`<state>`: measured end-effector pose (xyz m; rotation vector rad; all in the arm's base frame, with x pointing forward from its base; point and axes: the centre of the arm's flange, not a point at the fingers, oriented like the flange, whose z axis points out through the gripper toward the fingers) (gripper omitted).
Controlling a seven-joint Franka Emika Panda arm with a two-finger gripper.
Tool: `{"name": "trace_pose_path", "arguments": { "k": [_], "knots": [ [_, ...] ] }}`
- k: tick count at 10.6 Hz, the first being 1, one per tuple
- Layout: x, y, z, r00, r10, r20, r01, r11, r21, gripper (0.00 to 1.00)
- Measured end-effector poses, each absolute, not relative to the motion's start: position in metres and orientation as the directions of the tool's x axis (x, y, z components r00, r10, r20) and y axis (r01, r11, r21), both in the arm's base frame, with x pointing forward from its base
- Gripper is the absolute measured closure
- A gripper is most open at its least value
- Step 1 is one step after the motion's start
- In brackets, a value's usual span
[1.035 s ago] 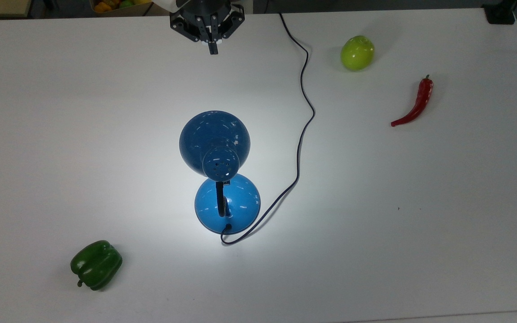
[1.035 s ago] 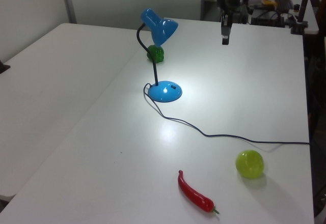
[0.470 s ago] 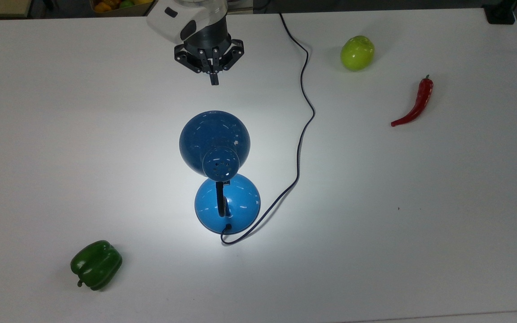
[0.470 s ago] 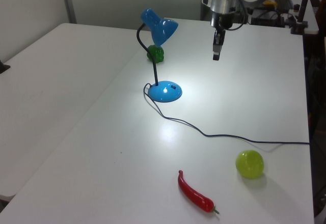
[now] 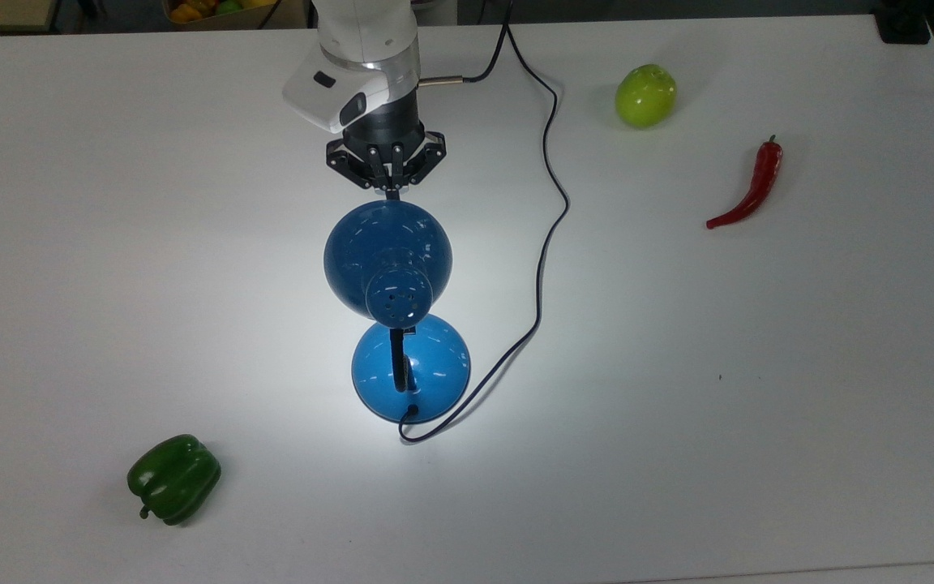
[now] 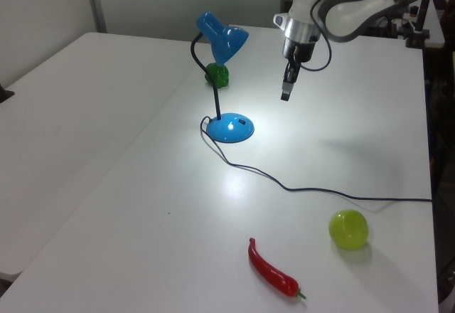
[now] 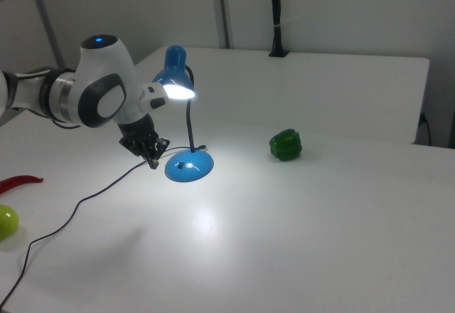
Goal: Turn off lamp
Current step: 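Move the gripper down toward the switch on the blue lamp base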
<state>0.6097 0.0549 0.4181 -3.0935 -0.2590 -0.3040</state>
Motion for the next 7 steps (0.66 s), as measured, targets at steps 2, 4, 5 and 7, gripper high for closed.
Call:
{"name": "trace_pose_path", "arguments": {
  "k": [2, 4, 5, 7],
  "knots": [
    [0.621, 0.057, 0.403, 0.955, 0.161, 0.249, 0.166, -0.986, 0.002, 0.99],
    [0.632, 0.057, 0.392, 0.934, 0.157, 0.321, 0.162, -0.987, 0.012, 0.99],
    [0.636, 0.057, 0.387, 0.923, 0.155, 0.351, 0.160, -0.987, 0.016, 0.99],
    [0.644, 0.058, 0.374, 0.904, 0.153, 0.399, 0.157, -0.987, 0.023, 0.99]
  ]
}}
